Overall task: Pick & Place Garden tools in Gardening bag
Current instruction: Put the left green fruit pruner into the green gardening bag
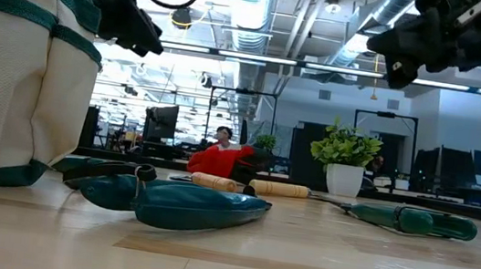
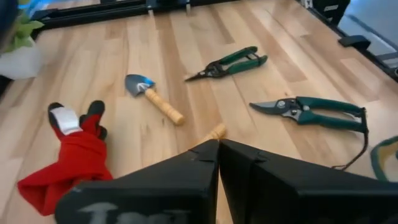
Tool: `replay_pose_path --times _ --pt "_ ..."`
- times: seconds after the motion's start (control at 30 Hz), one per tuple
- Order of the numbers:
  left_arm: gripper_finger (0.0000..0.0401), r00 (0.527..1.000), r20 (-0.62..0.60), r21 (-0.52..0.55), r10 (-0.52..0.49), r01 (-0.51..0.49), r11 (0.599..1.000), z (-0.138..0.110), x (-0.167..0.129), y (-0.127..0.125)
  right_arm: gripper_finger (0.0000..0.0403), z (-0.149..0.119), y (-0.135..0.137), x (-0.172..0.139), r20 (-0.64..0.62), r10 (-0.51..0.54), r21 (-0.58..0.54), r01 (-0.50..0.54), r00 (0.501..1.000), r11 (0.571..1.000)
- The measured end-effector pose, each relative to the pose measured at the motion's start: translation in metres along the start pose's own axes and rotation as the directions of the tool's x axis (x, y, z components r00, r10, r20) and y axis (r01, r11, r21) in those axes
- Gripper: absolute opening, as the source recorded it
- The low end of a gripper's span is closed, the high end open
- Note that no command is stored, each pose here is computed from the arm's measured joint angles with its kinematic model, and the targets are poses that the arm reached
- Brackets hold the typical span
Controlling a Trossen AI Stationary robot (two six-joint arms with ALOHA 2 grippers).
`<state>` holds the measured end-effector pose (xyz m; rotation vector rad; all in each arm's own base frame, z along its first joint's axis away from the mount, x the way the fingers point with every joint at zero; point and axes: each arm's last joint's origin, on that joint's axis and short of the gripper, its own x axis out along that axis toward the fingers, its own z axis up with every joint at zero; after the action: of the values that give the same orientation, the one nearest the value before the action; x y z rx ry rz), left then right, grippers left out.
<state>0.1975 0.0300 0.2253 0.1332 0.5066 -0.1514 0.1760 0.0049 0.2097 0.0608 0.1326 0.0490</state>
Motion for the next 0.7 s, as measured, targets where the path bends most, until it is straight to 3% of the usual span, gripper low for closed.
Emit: replay_pose_path --times 0.37,0.7 --pt "0.0002 0.952 -0.305 -0.036 0.005 -0.017 0.999 -0.019 0.003 -0.005 0.0 -0.017 -0.003 -0.01 0.046 -0.015 0.016 0.014 0.999 1.0" --pt "0.0002 0.943 -0.322 -0.153 -0.087 0.039 0.987 -0.023 0.015 -0.01 0.0 -0.018 -0.005 -0.01 0.041 -0.028 0.012 0.027 0.999 1.0"
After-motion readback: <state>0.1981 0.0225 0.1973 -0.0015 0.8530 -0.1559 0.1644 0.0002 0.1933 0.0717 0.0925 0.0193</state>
